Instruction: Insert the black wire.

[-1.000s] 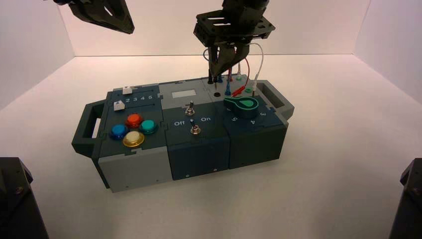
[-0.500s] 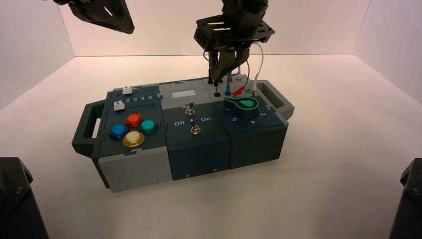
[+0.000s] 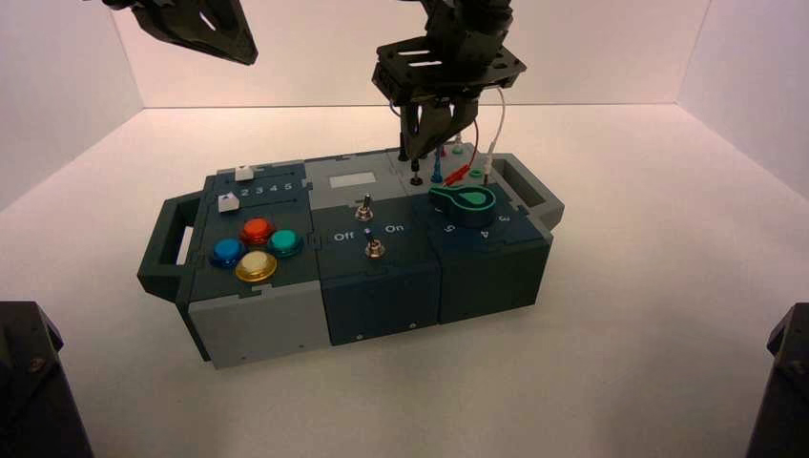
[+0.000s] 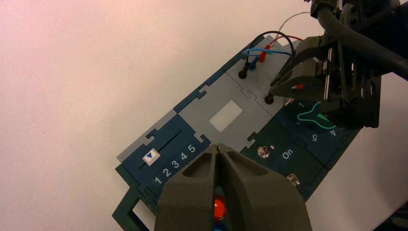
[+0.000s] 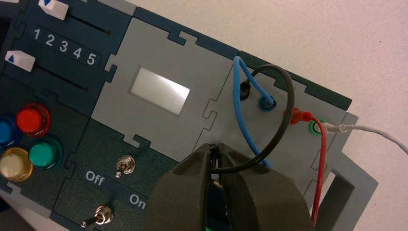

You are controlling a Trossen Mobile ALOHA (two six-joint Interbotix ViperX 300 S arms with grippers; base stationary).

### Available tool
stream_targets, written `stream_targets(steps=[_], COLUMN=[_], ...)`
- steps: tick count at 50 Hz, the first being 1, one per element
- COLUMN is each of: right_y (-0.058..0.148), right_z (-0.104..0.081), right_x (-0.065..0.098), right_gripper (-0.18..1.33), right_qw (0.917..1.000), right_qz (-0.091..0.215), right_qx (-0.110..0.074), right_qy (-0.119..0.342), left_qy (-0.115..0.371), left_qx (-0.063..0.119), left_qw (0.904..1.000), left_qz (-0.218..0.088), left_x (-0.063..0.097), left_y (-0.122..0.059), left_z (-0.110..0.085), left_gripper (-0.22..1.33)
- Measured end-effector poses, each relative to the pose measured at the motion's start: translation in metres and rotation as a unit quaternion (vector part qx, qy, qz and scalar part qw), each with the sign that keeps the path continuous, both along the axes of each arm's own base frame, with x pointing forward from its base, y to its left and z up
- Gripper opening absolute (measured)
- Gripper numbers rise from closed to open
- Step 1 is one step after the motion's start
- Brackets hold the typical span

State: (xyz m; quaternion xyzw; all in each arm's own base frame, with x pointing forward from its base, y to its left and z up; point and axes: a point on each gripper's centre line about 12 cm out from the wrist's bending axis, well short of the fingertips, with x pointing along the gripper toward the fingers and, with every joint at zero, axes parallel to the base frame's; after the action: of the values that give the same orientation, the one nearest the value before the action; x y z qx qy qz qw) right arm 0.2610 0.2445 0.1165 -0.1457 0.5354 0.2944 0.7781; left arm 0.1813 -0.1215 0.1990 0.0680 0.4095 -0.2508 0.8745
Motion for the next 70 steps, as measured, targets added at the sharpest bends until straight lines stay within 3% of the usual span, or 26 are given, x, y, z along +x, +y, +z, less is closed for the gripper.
stream_targets(steps=[33, 70], right_y=[-0.005, 0.004], right_z=[-0.006, -0.017], right_x=[-0.008, -0.007], right_gripper=[0.01, 0.01], right_qw=[0.9999, 0.9996], right_qz=[0.001, 0.011], right_qx=[-0.007, -0.018], right_qy=[0.01, 0.021], left_qy=[-0.001, -0.002], left_qx=[0.0, -0.001], left_qw=[1.0, 1.0], left_qz=[-0.001, 0.0], left_x=[0.0, 0.0], left_y=[0.0, 0.0], left_z=[0.001, 0.001], left_gripper=[-0.17, -0.17])
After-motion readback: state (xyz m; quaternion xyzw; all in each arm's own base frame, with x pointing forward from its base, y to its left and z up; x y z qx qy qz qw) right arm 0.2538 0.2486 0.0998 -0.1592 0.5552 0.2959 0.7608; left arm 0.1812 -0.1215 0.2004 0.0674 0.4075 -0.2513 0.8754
